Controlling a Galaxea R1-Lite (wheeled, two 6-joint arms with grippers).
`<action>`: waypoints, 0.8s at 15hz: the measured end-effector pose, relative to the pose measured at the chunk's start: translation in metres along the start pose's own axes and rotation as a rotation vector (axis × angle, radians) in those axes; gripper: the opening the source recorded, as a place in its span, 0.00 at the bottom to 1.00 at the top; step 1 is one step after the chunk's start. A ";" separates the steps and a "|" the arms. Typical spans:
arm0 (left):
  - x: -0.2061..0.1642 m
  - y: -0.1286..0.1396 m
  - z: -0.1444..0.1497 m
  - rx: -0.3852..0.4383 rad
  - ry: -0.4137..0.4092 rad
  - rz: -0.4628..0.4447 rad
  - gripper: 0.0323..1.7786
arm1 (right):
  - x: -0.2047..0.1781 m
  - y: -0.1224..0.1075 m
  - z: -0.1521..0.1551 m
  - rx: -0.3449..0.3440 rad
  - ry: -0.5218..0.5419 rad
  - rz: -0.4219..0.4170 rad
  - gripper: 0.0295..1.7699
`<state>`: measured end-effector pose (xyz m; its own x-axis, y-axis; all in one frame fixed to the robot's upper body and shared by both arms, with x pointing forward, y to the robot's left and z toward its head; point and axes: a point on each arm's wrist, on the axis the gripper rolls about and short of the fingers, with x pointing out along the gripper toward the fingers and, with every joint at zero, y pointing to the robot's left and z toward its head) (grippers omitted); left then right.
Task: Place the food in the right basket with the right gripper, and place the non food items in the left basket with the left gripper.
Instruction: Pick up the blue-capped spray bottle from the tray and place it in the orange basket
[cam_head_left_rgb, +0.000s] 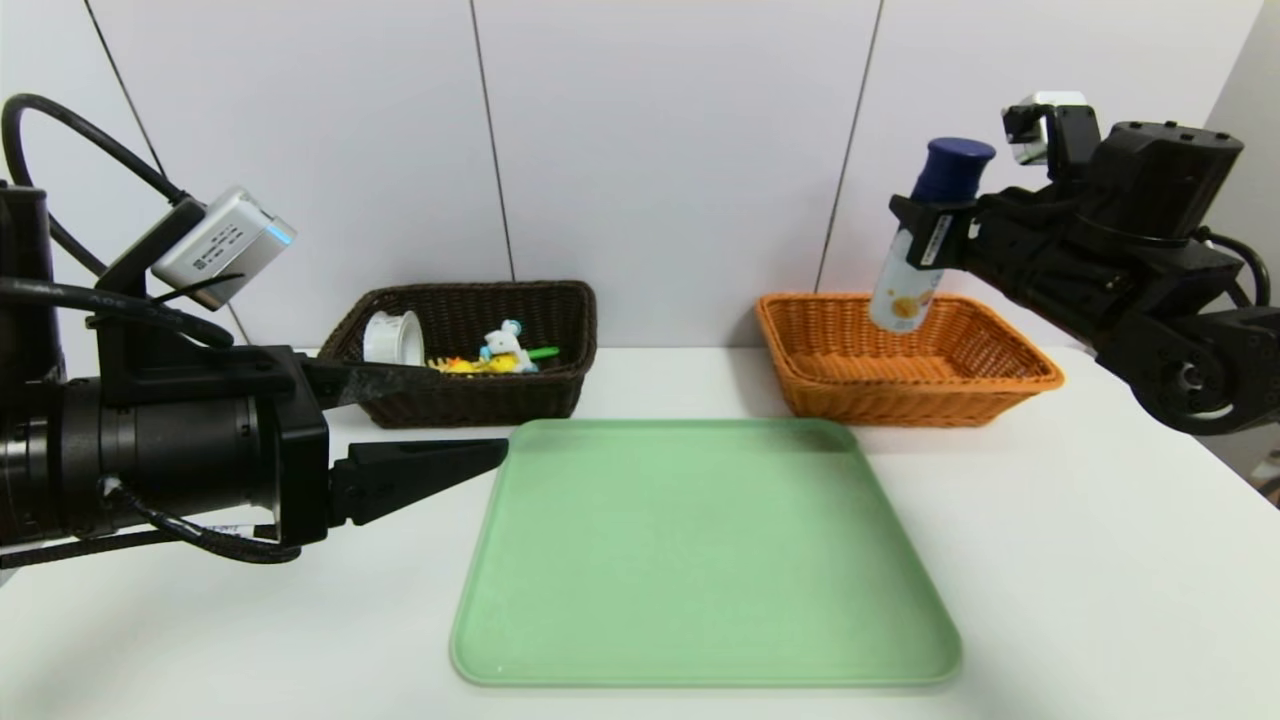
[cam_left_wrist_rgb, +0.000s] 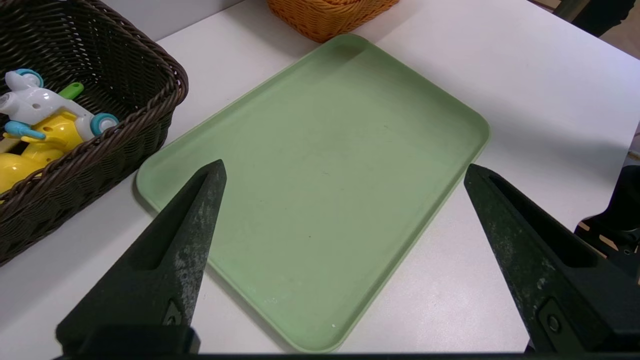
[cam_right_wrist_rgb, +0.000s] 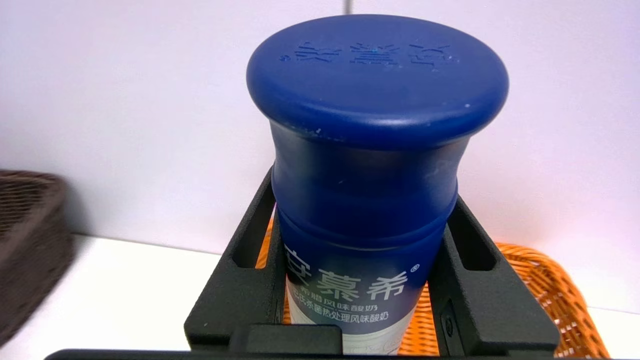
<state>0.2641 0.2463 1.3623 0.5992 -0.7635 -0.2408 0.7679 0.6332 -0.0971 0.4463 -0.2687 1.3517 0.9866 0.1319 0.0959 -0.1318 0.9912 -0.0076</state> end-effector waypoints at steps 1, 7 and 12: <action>0.000 0.000 0.000 0.000 -0.001 0.000 0.95 | 0.005 -0.006 -0.003 -0.003 0.005 -0.018 0.42; 0.002 0.001 0.000 -0.002 0.003 0.001 0.95 | 0.038 -0.029 -0.040 -0.040 0.080 -0.133 0.42; 0.005 0.003 -0.001 -0.008 0.013 0.003 0.95 | 0.057 -0.032 -0.067 -0.047 0.125 -0.183 0.42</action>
<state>0.2692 0.2443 1.3599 0.5986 -0.7598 -0.2537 0.7642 0.6367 -0.1036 0.5129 -0.2929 1.2907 0.9983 -0.0534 -0.0241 0.0522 0.9975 -0.0482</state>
